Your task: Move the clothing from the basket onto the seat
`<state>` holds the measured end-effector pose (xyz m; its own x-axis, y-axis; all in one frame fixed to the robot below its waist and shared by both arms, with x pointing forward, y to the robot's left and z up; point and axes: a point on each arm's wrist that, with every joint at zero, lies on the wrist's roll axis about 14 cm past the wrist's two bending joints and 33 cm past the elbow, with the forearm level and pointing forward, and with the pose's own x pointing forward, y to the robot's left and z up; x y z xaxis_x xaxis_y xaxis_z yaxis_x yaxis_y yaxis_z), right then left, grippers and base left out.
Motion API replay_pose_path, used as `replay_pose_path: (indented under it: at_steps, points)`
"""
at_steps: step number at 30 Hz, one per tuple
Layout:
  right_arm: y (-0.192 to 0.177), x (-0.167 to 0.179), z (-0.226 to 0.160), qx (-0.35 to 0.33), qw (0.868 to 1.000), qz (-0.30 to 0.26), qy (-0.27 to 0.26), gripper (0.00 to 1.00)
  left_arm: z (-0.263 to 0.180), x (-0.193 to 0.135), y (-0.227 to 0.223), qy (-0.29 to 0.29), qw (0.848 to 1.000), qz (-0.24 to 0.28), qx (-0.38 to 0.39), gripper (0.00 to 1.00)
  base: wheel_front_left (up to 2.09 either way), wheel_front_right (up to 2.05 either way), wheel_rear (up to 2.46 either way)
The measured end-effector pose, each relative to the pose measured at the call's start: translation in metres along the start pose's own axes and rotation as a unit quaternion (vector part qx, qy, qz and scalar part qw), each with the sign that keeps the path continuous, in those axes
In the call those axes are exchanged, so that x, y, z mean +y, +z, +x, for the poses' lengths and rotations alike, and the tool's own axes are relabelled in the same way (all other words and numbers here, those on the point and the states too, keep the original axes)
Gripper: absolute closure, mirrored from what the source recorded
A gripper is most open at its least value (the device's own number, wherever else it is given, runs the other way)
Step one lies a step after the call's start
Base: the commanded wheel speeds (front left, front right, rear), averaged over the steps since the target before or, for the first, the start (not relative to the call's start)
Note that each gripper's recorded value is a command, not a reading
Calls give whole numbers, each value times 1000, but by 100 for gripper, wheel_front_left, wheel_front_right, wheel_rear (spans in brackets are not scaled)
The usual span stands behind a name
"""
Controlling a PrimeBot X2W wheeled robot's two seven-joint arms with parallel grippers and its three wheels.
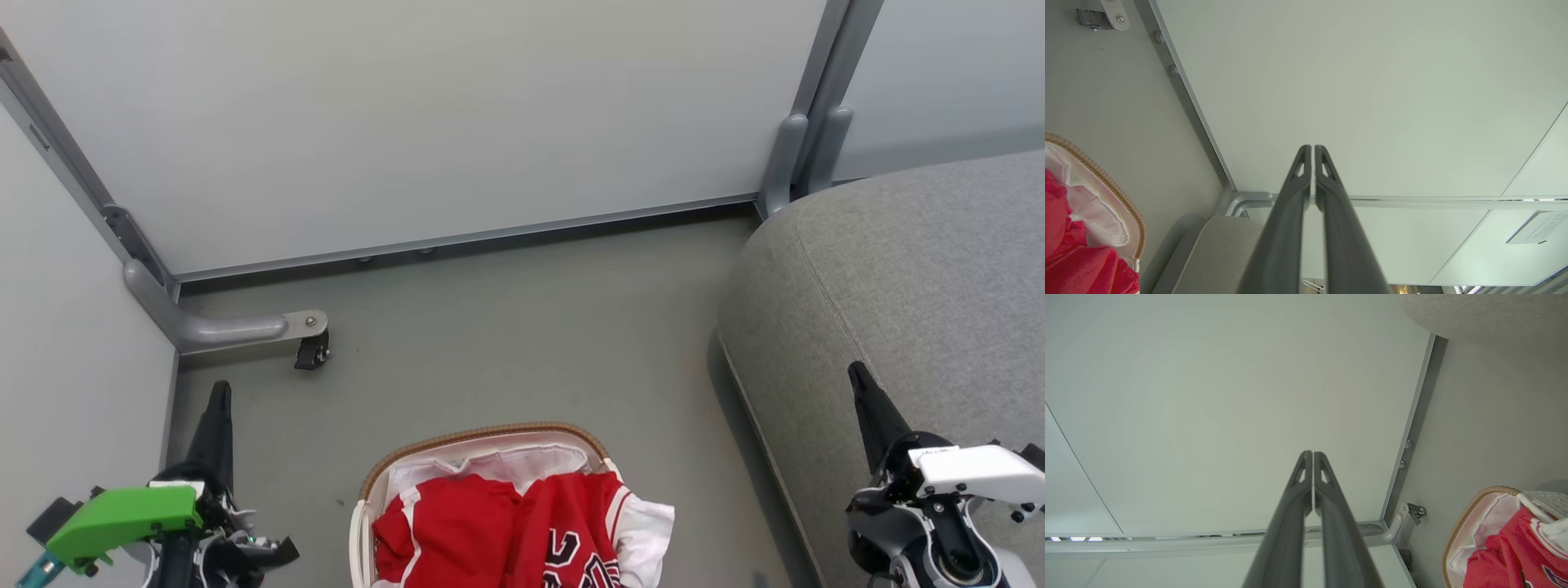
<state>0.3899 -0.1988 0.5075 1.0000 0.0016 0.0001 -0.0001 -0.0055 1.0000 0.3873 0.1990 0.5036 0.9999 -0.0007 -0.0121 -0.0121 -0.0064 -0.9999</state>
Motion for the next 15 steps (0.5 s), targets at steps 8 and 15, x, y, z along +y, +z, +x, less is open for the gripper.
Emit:
replay_pose_path:
  at_steps: [8, 15]
  points:
    - [-3, -22, -7, -2, 999, 1, -33, 0, -11, 28, -1, 43, 999, -3, -6, 0, 0, 0, 0]
    - [-2, -20, -5, 0, 997, -62, -34, 0, -11, 31, 2, 50, 997, 58, -12, 0, 0, 0, 0]
